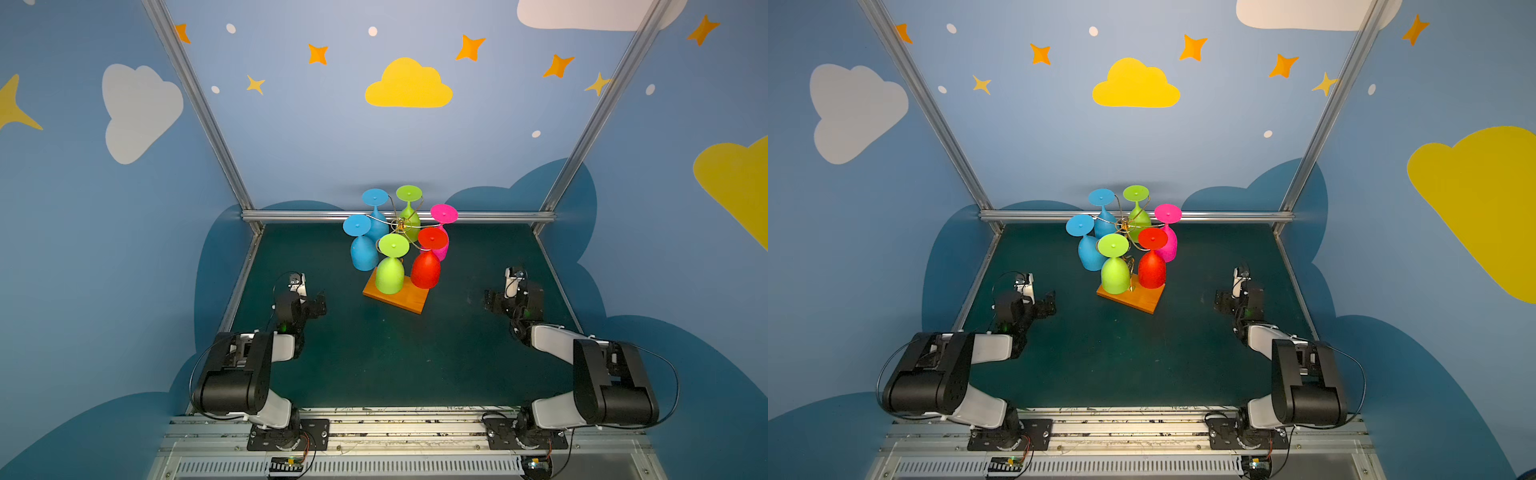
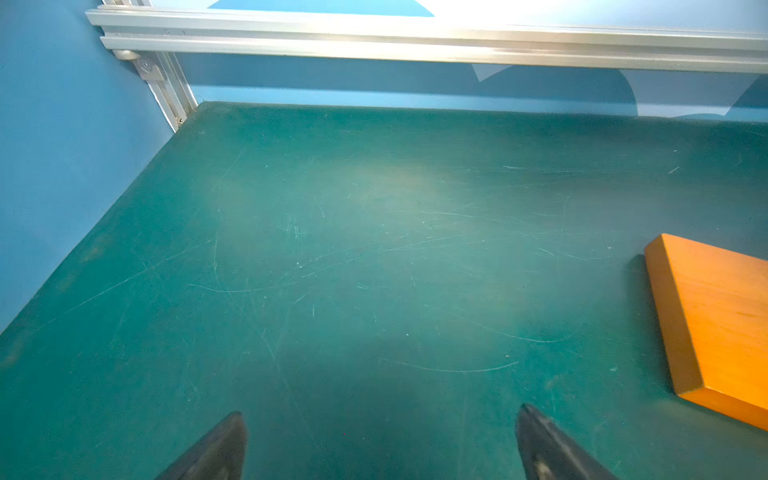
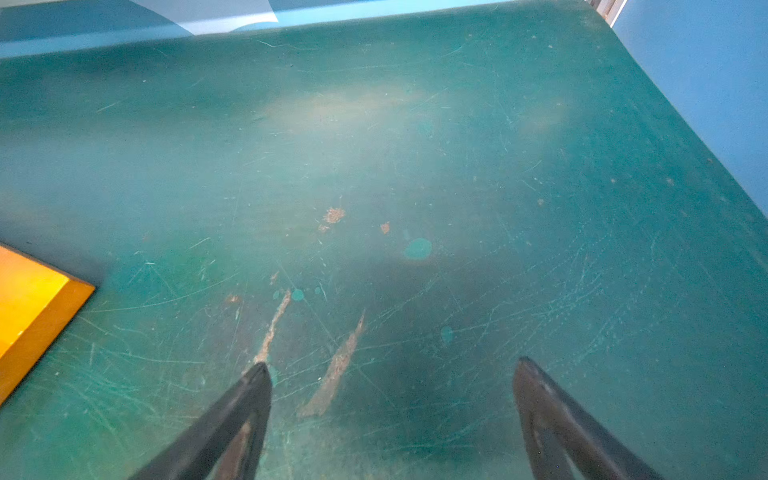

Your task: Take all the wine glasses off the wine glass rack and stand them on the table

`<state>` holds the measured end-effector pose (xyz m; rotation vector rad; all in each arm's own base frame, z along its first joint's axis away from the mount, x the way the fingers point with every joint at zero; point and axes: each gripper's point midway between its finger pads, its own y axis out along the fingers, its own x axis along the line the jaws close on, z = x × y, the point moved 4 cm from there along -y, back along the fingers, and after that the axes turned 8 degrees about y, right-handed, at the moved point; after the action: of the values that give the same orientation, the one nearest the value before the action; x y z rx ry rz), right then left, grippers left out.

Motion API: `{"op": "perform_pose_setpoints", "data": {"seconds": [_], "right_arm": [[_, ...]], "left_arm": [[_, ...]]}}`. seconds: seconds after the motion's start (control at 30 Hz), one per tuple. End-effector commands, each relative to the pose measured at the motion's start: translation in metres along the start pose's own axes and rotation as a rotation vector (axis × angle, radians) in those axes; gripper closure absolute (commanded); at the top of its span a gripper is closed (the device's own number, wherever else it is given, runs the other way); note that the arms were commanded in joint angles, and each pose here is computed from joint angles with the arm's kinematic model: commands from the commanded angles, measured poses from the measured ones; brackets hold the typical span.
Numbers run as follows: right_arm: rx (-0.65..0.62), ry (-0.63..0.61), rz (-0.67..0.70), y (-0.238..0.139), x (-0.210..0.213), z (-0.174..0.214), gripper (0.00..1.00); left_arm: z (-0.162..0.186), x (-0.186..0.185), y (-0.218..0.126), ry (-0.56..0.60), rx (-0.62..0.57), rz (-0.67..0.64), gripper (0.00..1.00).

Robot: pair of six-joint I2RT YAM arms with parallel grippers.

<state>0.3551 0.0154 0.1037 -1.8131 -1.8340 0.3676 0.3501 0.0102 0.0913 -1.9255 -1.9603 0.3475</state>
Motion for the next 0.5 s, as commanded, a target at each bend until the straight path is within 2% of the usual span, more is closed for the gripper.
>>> {"op": "perform_pose_setpoints", "data": {"seconds": [0.0, 0.47], "right_arm": [[0.006, 0.013, -0.010, 0.0022, 0.0011, -0.0032, 0.10], [0.006, 0.014, -0.009, 0.0022, 0.0006, -0.0033, 0.10]], "left_arm": [[-0.0089, 0.0005, 0.0020, 0.014, -0.016, -0.004, 0.00], [-0.0087, 0.0009, 0.0019, 0.013, -0.016, -0.005, 0.00]]}}
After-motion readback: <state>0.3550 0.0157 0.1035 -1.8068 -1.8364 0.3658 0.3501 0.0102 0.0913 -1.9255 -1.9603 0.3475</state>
